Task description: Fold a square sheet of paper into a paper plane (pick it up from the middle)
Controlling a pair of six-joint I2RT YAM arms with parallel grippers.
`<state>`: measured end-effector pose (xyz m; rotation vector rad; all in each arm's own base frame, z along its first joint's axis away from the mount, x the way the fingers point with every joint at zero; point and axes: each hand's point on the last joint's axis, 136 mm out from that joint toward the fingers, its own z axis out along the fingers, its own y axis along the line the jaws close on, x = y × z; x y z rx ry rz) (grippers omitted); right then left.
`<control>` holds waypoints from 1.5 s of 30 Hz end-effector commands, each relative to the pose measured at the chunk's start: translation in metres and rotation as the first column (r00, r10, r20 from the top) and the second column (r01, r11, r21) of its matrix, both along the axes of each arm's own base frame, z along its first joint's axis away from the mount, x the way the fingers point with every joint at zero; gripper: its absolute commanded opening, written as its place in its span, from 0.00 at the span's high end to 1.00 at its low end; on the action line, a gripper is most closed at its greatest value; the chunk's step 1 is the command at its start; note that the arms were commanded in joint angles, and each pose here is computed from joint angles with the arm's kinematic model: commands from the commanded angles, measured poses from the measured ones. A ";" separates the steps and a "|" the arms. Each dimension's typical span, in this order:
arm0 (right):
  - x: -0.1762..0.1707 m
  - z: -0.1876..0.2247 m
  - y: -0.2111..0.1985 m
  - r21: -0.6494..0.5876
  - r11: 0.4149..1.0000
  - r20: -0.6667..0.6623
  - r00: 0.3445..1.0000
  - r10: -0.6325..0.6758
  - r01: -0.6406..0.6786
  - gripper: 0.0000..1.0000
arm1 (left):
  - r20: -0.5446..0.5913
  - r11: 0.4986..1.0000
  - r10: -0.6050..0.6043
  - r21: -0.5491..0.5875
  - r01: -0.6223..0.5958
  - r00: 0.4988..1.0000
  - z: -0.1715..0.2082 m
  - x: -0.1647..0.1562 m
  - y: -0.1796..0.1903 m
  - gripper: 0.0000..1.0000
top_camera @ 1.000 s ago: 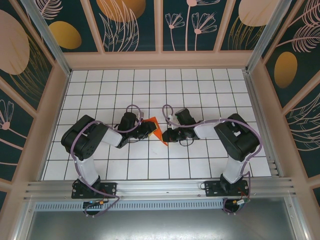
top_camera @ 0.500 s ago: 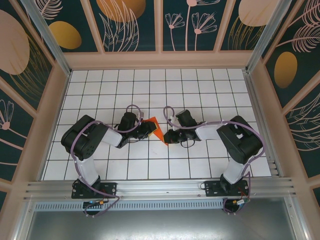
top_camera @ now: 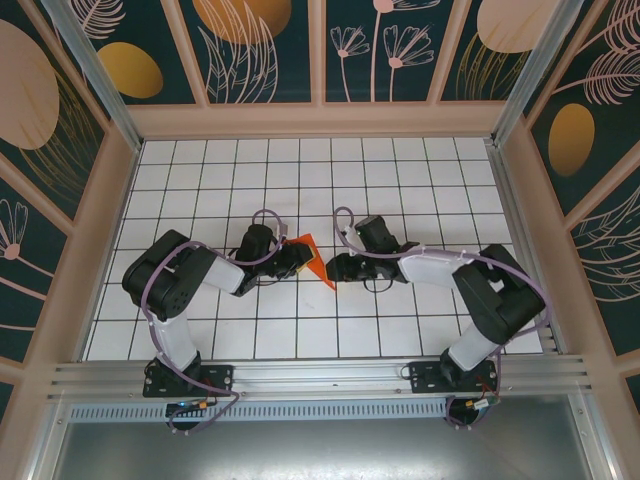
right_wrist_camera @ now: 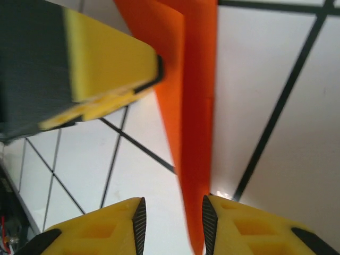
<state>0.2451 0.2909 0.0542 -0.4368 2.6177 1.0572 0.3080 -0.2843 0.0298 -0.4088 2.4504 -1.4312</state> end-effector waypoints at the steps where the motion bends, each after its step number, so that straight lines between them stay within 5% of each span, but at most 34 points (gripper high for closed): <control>1: -0.005 0.001 0.007 -0.022 0.999 -0.022 0.999 0.024 -0.025 0.72 | -0.075 0.992 0.042 0.121 -0.033 0.996 -0.037 -0.006 0.015 0.69; 5: -0.001 -0.001 0.026 -0.017 0.999 -0.022 0.999 0.049 -0.049 0.90 | -0.079 0.992 0.042 0.126 -0.032 0.996 -0.038 -0.006 0.015 0.70; 10: 0.012 -0.011 0.036 -0.043 0.998 -0.027 0.999 0.040 -0.041 0.97 | -0.084 0.990 0.039 0.135 -0.028 0.996 -0.039 -0.006 0.015 0.70; 29: 0.012 -0.048 0.025 -0.116 0.993 -0.115 0.993 0.011 -0.024 1.00 | -0.124 0.972 0.046 0.234 -0.016 0.991 -0.055 -0.004 0.021 0.81; 45: -0.004 -0.057 0.015 -0.138 0.988 -0.155 0.987 0.048 -0.070 1.00 | -0.148 0.889 0.089 0.457 -0.012 0.985 -0.082 -0.008 0.053 1.00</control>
